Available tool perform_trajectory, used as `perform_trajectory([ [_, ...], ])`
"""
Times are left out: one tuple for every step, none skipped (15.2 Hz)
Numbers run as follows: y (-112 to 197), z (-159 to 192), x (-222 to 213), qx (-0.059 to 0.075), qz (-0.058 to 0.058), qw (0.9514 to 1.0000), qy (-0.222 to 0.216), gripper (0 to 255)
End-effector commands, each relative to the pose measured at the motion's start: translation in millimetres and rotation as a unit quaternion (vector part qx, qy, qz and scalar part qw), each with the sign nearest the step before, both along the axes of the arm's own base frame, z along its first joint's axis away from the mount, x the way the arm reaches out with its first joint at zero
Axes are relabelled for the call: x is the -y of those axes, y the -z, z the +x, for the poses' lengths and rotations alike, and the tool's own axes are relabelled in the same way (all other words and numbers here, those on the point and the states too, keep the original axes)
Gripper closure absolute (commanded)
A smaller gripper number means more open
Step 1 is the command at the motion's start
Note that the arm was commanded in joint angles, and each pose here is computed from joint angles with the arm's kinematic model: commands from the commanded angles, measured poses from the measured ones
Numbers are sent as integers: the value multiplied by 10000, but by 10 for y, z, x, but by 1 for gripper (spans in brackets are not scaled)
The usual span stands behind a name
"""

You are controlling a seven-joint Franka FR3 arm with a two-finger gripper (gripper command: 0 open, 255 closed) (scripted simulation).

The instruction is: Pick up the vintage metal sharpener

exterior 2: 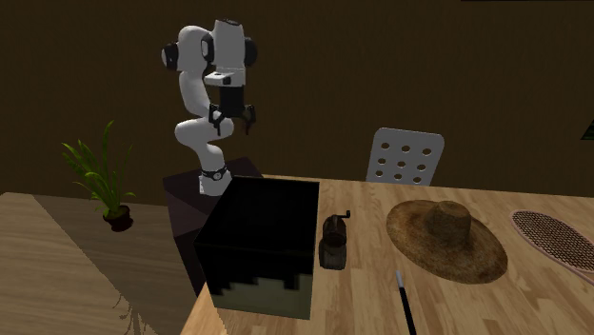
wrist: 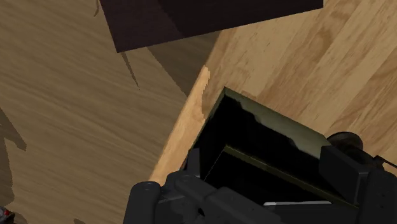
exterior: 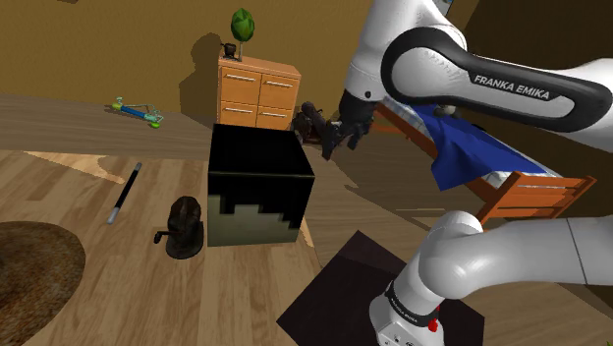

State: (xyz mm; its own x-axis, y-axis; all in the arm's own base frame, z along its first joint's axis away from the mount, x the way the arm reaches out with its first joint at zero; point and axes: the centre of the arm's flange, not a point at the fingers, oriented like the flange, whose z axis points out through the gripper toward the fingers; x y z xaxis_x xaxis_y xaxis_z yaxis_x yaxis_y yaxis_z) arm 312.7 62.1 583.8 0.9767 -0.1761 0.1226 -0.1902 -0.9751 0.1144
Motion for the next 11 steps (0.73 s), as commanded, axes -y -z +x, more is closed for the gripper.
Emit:
perform_trajectory([
  [170, 77, -166, 17, 68, 9997, 235, 0],
  [255, 118, -252, 23, 99, 9994, 342, 0],
  [339, 160, -337, 29, 130, 9989, 449, 0],
  [423, 205, -423, 34, 161, 9983, 557, 0],
  [507, 252, -507, 40, 192, 9976, 664, 0],
  [590, 301, -592, 46, 222, 9968, 771, 0],
  [672, 351, -675, 52, 253, 9958, 878, 0],
  [754, 403, -758, 58, 284, 9947, 985, 0],
  [835, 458, -841, 64, 315, 9935, 1091, 0],
  [915, 514, -923, 70, 345, 9922, 1198, 0],
  [995, 572, -1004, 75, 376, 9907, 1304, 0],
])
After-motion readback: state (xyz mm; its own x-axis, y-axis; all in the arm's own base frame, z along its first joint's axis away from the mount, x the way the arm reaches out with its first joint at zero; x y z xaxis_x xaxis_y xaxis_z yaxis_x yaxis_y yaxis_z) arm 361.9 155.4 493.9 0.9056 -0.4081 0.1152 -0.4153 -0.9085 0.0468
